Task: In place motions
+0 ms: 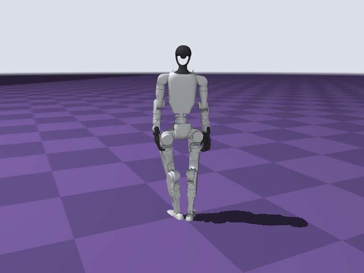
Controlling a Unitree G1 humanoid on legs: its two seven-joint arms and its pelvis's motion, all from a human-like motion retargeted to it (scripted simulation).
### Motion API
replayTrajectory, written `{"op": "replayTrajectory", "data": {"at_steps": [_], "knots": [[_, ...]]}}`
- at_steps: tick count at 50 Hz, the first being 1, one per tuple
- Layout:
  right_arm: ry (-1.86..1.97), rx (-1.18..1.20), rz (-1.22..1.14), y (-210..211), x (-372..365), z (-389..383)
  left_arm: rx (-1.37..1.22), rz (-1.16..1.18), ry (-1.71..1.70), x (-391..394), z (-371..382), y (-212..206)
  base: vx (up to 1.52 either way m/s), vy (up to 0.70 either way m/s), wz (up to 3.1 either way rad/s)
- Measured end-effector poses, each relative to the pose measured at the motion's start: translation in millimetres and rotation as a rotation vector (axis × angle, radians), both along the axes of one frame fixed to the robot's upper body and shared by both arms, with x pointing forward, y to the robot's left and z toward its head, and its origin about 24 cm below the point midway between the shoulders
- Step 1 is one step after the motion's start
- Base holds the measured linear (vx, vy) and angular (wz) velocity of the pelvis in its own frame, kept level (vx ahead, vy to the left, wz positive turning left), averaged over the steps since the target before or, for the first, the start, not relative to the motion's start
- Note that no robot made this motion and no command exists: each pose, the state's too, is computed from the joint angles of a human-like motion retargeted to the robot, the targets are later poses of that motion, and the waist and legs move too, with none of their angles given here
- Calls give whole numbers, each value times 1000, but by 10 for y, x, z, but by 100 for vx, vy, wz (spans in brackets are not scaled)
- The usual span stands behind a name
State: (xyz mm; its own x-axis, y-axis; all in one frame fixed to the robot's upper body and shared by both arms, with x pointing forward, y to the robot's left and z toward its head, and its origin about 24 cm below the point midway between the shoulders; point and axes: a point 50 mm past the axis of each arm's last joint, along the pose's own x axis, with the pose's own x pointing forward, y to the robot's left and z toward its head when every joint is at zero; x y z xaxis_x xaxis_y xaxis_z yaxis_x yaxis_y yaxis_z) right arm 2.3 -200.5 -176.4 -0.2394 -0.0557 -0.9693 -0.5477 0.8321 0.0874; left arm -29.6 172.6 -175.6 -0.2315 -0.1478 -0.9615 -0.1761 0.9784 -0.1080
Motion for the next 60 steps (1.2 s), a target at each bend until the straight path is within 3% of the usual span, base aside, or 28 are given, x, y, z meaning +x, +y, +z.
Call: {"op": "replayTrajectory", "data": {"at_steps": [50, 60], "knots": [[-64, 15, -9, -17, 148, -5, 9, -14, -17, 56, 1, 51, 0, 1, 3], [-148, -5, -88, -33, 167, -13, 22, -118, -15, 229, 24, 179, -3, -1, 6]]}}
